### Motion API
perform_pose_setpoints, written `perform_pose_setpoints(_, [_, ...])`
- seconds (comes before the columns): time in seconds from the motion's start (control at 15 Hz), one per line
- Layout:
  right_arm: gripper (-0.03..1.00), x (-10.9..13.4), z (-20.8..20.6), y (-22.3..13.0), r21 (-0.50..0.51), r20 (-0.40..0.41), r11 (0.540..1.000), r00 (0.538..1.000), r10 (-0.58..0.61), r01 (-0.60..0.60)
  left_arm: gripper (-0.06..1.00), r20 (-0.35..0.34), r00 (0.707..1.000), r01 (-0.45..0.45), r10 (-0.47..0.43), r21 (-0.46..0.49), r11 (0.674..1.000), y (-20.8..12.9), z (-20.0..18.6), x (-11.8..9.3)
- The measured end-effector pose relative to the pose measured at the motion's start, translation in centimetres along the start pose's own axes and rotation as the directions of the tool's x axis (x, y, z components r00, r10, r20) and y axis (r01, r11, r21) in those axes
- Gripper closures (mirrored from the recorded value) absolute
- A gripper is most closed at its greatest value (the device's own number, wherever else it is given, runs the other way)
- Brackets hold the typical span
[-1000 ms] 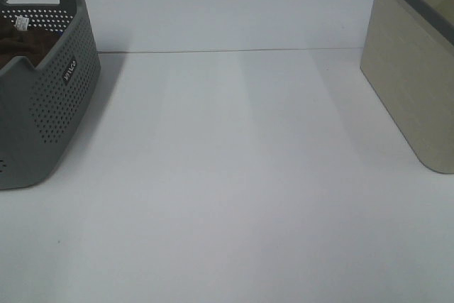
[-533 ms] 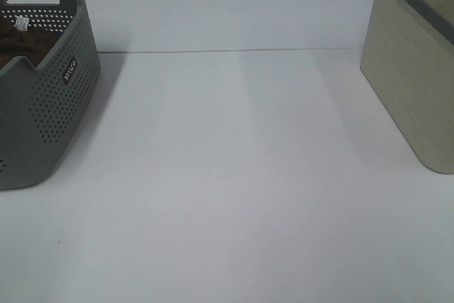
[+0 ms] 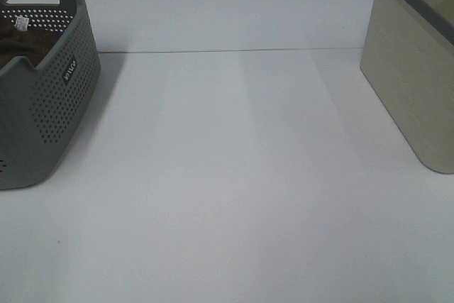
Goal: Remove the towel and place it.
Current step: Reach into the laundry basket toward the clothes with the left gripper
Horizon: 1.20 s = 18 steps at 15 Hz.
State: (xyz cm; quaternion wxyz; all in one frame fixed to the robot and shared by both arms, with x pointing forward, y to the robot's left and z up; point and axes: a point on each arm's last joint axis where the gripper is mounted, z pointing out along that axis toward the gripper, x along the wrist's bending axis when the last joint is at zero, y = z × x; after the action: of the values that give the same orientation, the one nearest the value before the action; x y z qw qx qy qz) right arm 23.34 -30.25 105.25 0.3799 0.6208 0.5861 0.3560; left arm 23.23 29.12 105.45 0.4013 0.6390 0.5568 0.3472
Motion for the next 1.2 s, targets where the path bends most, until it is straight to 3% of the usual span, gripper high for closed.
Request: perform_pose_setpoints(1.2, [0.6,0.0,0.0,0.0,0.0,0.0,1.0,1.0,0.0,0.0,0.08,0.001,1.0,0.0,0.0,-0.001,1.0,0.01,0.0,-0.01])
